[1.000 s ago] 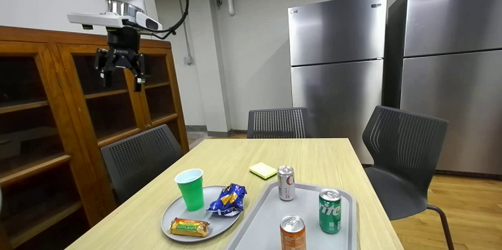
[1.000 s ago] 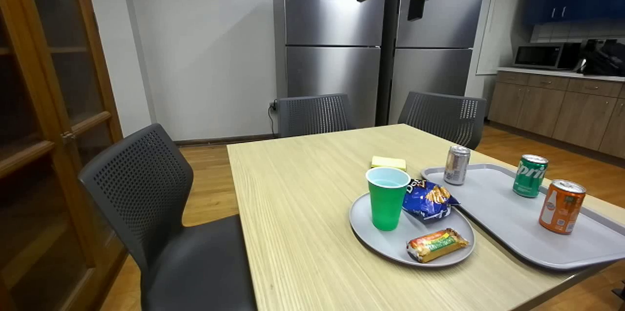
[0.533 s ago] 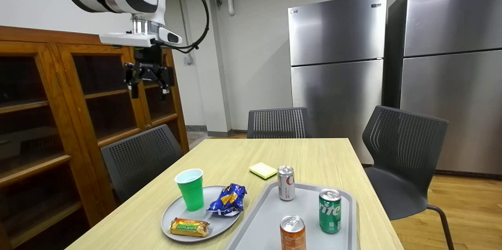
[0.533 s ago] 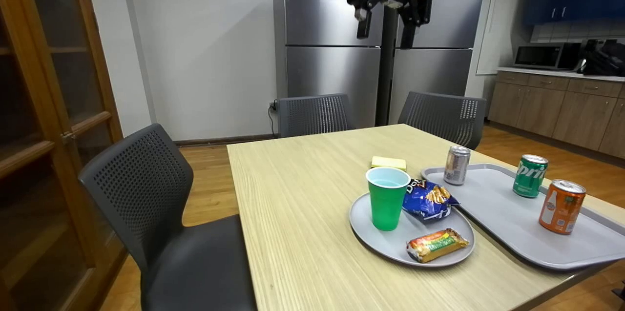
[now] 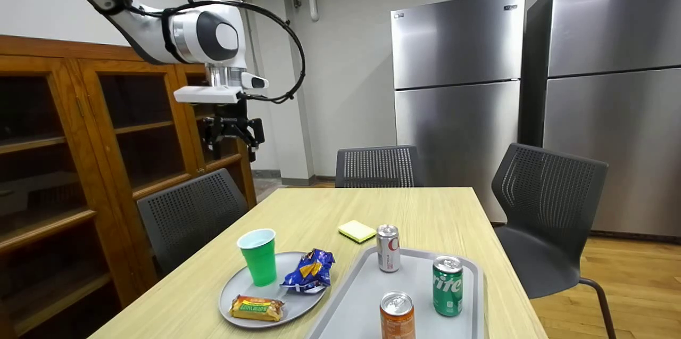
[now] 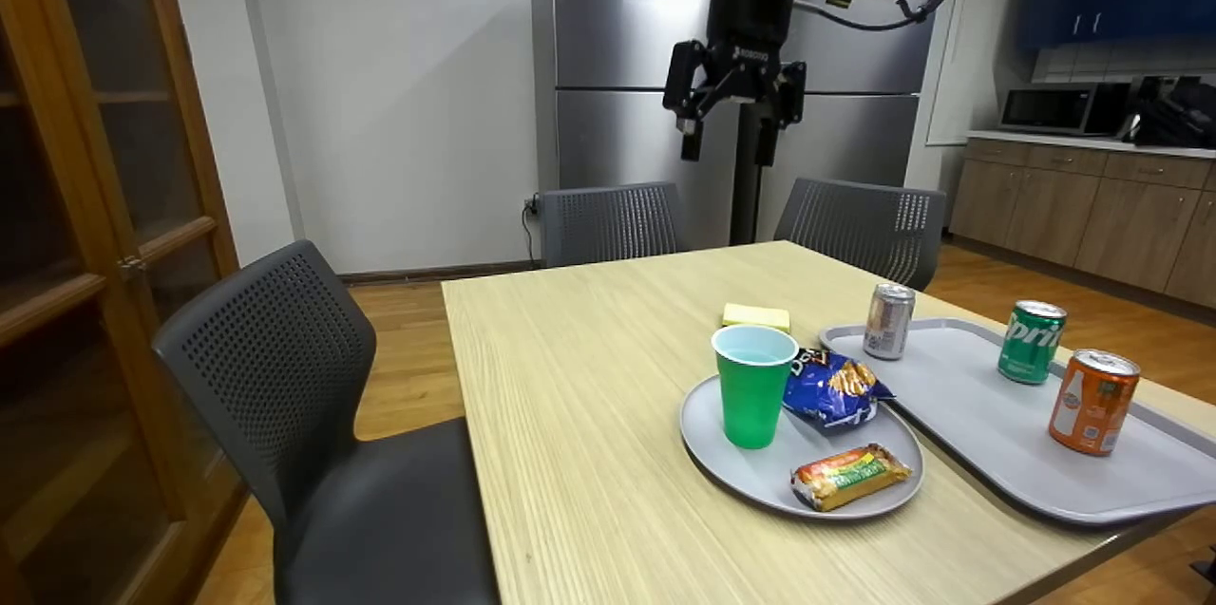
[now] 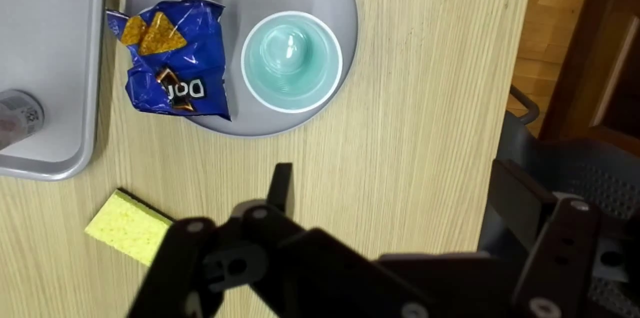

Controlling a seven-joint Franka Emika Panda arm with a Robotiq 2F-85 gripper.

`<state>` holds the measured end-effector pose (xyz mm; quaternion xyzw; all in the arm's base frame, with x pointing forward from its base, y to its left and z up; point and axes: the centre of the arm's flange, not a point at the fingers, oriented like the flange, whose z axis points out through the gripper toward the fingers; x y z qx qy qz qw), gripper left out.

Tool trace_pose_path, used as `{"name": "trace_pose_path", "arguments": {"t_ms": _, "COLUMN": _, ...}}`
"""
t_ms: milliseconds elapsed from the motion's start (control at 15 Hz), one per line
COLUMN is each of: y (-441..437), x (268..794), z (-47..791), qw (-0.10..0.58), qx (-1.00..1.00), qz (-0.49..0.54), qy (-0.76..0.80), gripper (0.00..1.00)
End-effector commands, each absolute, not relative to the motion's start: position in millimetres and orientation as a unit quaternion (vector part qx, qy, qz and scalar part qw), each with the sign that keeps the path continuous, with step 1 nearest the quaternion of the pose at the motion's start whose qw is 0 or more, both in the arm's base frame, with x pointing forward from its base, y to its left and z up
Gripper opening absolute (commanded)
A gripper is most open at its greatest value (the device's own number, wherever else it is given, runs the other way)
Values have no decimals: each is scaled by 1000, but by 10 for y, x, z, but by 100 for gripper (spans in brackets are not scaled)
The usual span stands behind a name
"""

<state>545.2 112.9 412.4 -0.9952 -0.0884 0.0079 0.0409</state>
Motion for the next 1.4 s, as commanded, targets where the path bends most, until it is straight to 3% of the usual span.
{"name": "trace_pose_path", "arguments": {"t_ms": 0, "y": 1150, "x": 5625, "z": 3942, "qw": 29, "qx": -995, "qz": 3, "qy": -93, "gripper": 100}}
{"name": "trace_pose_path", "arguments": {"t_ms": 733, "y": 1245, "x": 5424, "z": 3455, "qw": -11, "qx": -999, "qz": 25, "qy": -25, "gripper": 100}}
{"name": "trace_pose_path", "arguments": {"t_ms": 1333, "y": 1415, "x": 5374, "z": 2886, "qw": -3, "qx": -999, "qz": 25, "qy": -44, "gripper": 100}}
